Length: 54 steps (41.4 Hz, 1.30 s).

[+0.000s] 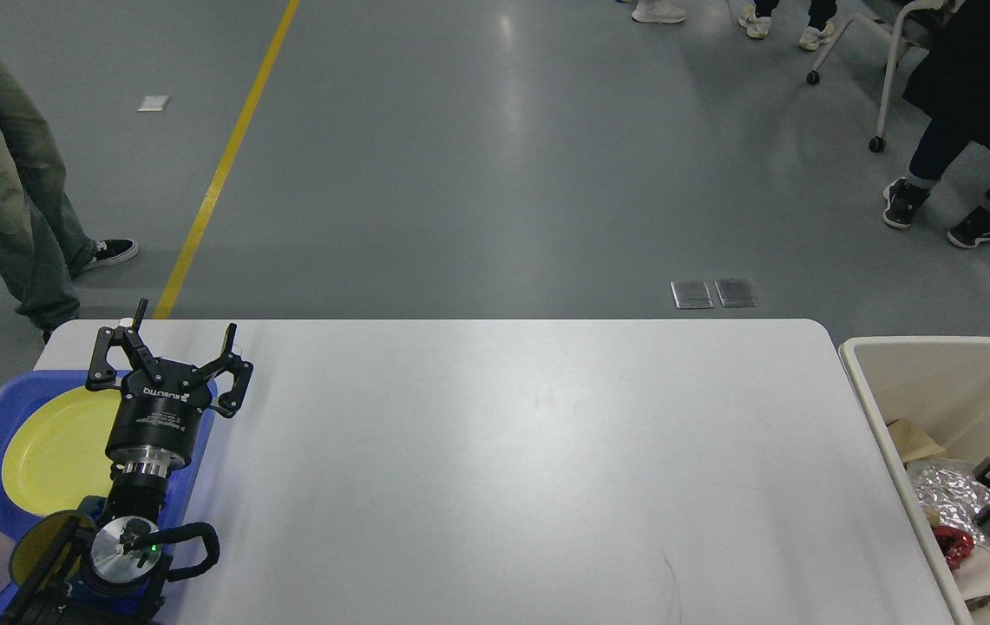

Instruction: Tidy desktop

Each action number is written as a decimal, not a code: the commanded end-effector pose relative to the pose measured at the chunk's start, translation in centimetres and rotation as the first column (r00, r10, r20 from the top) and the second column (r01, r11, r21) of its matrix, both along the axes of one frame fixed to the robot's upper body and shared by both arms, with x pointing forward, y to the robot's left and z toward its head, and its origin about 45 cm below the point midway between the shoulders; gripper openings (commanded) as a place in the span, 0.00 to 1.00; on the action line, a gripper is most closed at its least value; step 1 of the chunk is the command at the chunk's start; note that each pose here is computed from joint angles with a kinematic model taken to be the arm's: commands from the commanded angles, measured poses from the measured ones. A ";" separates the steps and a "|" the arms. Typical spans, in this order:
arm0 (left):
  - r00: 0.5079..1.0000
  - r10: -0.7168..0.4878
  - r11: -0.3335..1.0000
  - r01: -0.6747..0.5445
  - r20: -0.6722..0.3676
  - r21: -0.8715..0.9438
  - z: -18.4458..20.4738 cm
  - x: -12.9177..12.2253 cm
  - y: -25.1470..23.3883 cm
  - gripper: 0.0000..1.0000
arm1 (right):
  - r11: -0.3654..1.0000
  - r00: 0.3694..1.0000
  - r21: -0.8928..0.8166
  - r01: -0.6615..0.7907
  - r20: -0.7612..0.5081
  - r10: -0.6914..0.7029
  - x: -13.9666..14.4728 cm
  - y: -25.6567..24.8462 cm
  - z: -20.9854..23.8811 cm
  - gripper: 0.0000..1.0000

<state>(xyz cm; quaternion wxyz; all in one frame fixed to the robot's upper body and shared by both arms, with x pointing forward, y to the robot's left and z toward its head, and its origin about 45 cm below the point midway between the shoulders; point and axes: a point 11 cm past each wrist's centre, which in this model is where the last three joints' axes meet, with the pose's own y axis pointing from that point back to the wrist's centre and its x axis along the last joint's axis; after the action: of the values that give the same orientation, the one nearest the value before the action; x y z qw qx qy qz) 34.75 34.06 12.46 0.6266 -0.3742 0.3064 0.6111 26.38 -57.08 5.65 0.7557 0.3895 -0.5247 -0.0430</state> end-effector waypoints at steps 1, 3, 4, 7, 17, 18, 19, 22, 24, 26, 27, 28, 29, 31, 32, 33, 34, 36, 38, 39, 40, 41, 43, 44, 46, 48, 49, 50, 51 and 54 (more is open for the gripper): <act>1.000 0.000 1.000 0.000 0.000 0.000 0.0 0.0 0.0 0.97 | 1.000 1.000 0.019 0.003 0.024 -0.004 1.6 0.1 1.5 1.00; 1.000 0.000 1.000 0.000 0.000 0.000 0.0 0.0 0.0 0.97 | 0.999 0.999 0.040 -0.004 0.050 0.002 2.8 0.4 2.4 1.00; 1.000 -0.001 1.000 0.001 -0.001 0.000 0.0 0.0 0.0 0.97 | 0.996 0.996 0.084 -0.021 0.085 0.014 4.2 1.0 3.2 1.00; 1.000 0.000 1.000 0.000 0.000 0.000 0.0 0.0 0.0 0.97 | 0.981 0.985 0.185 -0.057 0.172 0.025 6.4 2.3 4.6 1.00; 1.000 0.000 1.000 0.000 0.000 0.000 0.0 0.0 0.0 0.97 | 0.826 0.876 0.553 -0.109 0.446 -0.183 12.6 6.3 9.7 1.00; 1.000 0.000 1.000 0.000 0.000 0.000 0.0 0.0 0.0 0.97 | 0.807 0.857 0.580 -0.115 0.469 -0.215 13.1 6.7 10.1 1.00; 1.000 0.000 1.000 0.000 0.000 0.000 0.0 0.0 0.0 0.97 | 0.783 0.833 0.609 -0.125 0.493 -0.251 13.8 7.3 10.6 1.00; 1.000 0.000 1.000 0.000 0.000 0.000 0.0 0.0 0.0 0.97 | 0.682 0.745 0.712 -0.168 0.545 -0.385 16.0 9.2 12.2 1.00; 1.000 0.000 1.000 0.000 0.000 0.000 0.0 0.0 0.0 0.97 | 0.599 0.680 0.775 -0.202 0.551 -0.484 17.1 10.4 13.2 1.00; 1.000 0.000 1.000 0.000 0.002 0.000 0.0 0.0 0.0 0.97 | 0.520 0.630 0.828 -0.210 0.521 -0.575 17.2 11.0 12.7 1.00; 1.000 0.000 1.000 0.000 0.000 0.000 0.0 0.0 0.0 0.97 | 0.478 0.611 0.851 -0.216 0.500 -0.613 17.2 11.7 12.2 1.00; 1.000 0.000 1.000 0.000 0.000 0.000 0.0 0.0 0.0 0.97 | 0.434 0.595 0.872 -0.227 0.477 -0.647 17.5 12.7 11.8 1.00; 1.000 -0.001 1.000 0.001 -0.001 0.000 0.0 0.0 0.0 0.97 | 0.387 0.581 0.891 -0.238 0.450 -0.678 17.7 13.7 11.5 1.00; 1.000 0.000 1.000 0.000 0.000 0.000 0.0 0.0 0.0 0.97 | 0.313 0.547 0.912 -0.265 0.410 -0.730 18.2 15.1 11.4 1.00; 1.000 0.000 1.000 0.000 0.000 0.000 0.0 0.0 0.0 0.97 | 0.283 0.530 0.919 -0.276 0.391 -0.752 18.4 15.5 11.4 1.00; 1.000 0.000 1.000 0.000 0.000 0.000 0.0 0.0 0.0 0.97 | 0.254 0.519 0.925 -0.284 0.371 -0.770 18.4 15.9 11.3 1.00; 1.000 0.000 1.000 0.000 0.000 0.000 0.0 0.0 0.0 0.97 | 0.230 0.507 0.929 -0.290 0.353 -0.787 18.4 16.0 11.2 1.00; 1.000 -0.002 1.000 0.002 -0.001 -0.001 0.0 0.0 -0.1 0.97 | 0.175 0.484 0.934 -0.311 0.315 -0.816 18.4 16.5 11.1 1.00; 1.000 0.000 1.000 0.000 0.000 0.000 0.0 0.0 0.0 0.97 | 0.118 0.483 0.934 -0.338 0.280 -0.830 18.2 17.2 11.0 1.00; 1.000 0.000 1.000 0.000 0.000 -0.001 0.0 0.0 -0.1 0.97 | 0.092 0.498 0.932 -0.350 0.268 -0.825 17.8 17.8 10.8 1.00; 1.000 0.000 1.000 0.000 0.000 0.000 0.0 0.0 0.0 0.97 | 0.065 0.522 0.929 -0.365 0.262 -0.812 17.4 18.5 10.4 1.00; 1.000 0.000 1.000 0.000 0.000 0.000 0.0 0.0 0.0 0.97 | 0.044 0.546 0.921 -0.387 0.267 -0.794 17.1 19.2 10.3 1.00; 1.000 0.000 1.000 0.000 0.000 0.000 0.0 0.0 0.0 0.97 | 0.037 0.566 0.900 -0.435 0.305 -0.766 16.3 20.2 10.0 1.00; 1.000 0.000 1.000 0.000 0.000 0.000 0.0 0.0 0.0 0.97 | 0.045 0.555 0.884 -0.465 0.331 -0.764 16.1 20.4 10.0 1.00; 1.000 0.000 1.000 0.000 0.002 0.000 0.0 0.0 0.0 0.97 | 0.068 0.507 0.842 -0.535 0.384 -0.772 15.9 20.5 10.5 1.00; 1.000 0.000 1.000 0.000 0.000 0.000 0.0 0.0 0.0 0.97 | 0.084 0.474 0.813 -0.576 0.415 -0.777 15.4 21.1 10.0 1.00; 1.000 -0.001 1.000 0.001 0.001 -0.001 0.0 0.0 -0.1 0.97 | 0.086 0.462 0.804 -0.589 0.422 -0.780 15.1 21.6 9.5 1.00; 1.000 0.000 1.000 0.000 0.000 0.000 0.0 0.0 0.0 0.97 | 0.087 0.452 0.795 -0.600 0.427 -0.783 14.8 22.2 9.1 1.00; 1.000 0.000 1.000 0.000 0.002 0.000 0.0 0.0 0.0 0.97 | 0.084 0.433 0.782 -0.617 0.427 -0.794 14.3 22.7 8.5 1.00; 1.000 0.000 1.000 0.000 0.000 0.000 0.0 0.0 0.0 0.97 | 0.094 0.398 0.771 -0.630 0.424 -0.813 13.4 22.6 7.7 1.00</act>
<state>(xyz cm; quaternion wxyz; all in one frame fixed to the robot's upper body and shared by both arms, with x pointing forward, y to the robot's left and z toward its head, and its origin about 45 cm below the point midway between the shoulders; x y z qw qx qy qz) 34.76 34.04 12.47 0.6267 -0.3744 0.3064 0.6110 41.28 -35.06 14.74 -0.1358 0.6867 -0.6710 -0.2446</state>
